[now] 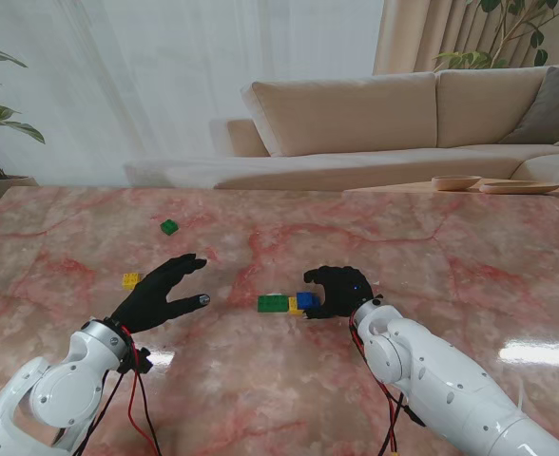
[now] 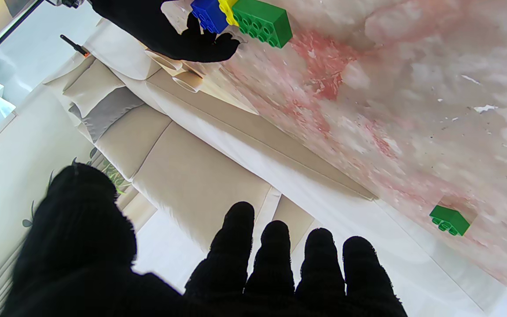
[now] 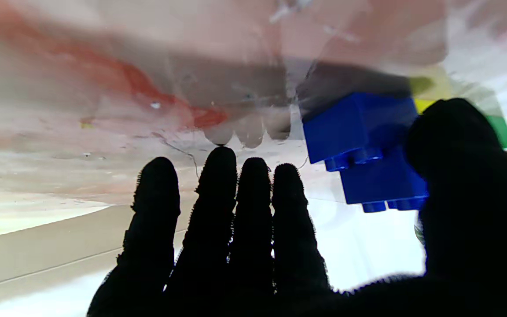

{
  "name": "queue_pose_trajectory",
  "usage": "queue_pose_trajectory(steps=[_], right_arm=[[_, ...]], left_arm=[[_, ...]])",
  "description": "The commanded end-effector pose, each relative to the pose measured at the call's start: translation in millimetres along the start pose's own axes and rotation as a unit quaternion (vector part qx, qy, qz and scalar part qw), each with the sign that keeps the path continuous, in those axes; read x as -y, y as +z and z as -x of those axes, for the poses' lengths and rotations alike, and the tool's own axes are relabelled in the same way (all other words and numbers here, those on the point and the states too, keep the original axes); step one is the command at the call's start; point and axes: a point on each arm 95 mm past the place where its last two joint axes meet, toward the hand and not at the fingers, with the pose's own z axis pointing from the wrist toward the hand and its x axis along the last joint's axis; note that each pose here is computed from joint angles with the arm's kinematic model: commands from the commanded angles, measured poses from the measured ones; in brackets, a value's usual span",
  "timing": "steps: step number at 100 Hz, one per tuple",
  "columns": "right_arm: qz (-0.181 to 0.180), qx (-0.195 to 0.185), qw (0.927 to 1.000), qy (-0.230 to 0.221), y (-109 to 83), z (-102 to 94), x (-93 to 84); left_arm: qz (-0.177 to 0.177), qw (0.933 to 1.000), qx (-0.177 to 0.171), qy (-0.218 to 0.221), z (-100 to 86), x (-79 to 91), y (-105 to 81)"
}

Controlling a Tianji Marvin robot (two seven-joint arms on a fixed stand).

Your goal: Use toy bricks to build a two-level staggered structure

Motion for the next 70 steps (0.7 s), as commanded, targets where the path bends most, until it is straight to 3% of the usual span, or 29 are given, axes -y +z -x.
queue_pose_trajectory(steps=[1, 70], right_arm=[[-0.007, 0.002, 1.0000, 0.004, 0.7, -2.0, 5.3], [0.009, 0.008, 0.9999, 0.009, 5.0, -8.4, 8.4]], left_arm=[[0.002, 1.0000, 0.004, 0.004, 2.2, 1.8, -0.6], [0.023, 0.9981, 0.048, 0.030, 27.0, 20.7, -12.8]])
